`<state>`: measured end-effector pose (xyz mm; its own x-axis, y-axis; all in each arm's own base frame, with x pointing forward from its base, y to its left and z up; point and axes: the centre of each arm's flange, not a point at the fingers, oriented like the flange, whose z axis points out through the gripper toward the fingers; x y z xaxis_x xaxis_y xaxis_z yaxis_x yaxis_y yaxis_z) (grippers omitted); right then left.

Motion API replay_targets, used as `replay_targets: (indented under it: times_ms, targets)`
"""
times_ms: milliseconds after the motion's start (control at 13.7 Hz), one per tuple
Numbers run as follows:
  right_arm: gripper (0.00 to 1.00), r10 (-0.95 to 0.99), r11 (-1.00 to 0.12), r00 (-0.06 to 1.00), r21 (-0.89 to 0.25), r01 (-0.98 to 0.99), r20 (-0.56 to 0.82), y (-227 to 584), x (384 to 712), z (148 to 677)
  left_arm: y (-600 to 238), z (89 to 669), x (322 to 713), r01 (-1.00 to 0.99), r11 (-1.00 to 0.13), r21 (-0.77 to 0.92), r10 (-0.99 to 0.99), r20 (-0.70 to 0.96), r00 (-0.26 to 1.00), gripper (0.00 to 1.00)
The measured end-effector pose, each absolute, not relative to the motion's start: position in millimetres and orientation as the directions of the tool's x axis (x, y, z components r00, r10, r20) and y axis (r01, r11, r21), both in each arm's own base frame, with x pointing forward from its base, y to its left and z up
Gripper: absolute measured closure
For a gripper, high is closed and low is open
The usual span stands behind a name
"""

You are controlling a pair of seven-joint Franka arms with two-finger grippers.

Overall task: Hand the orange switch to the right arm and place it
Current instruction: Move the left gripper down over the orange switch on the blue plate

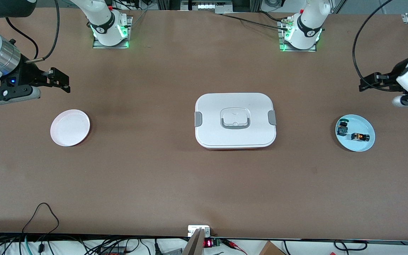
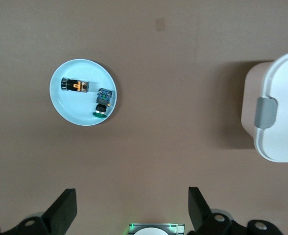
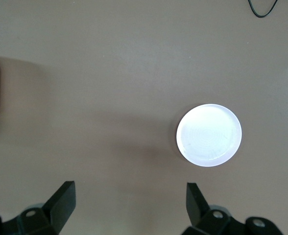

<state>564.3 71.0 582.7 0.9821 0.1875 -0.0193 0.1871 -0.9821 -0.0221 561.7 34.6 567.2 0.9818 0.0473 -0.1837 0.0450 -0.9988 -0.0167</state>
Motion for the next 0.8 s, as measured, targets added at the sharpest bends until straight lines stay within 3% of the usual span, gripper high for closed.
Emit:
replay_targets:
  times_ms: [220, 512, 805]
  targets:
    - [0.0, 0.186, -0.982, 0.982, -0.022, 0.186, -0.019, 70.4, 564.3, 582.6, 81.9, 548.5, 575.3, 0.092, -0.995, -0.03, 0.097, -0.203, 0.974, 0.0]
    - [0.0, 0.185, -0.983, 0.983, -0.022, 0.184, -0.02, 69.6, 564.4, 582.5, 121.2, 448.8, 615.0, -0.003, -1.0, -0.019, 0.002, -0.241, 0.971, 0.0]
    - [0.0, 0.184, -0.983, 0.983, -0.022, 0.183, -0.02, 69.2, 564.4, 582.4, 166.5, 360.3, 633.1, -0.063, -0.998, -0.002, -0.062, -0.178, 0.982, 0.0]
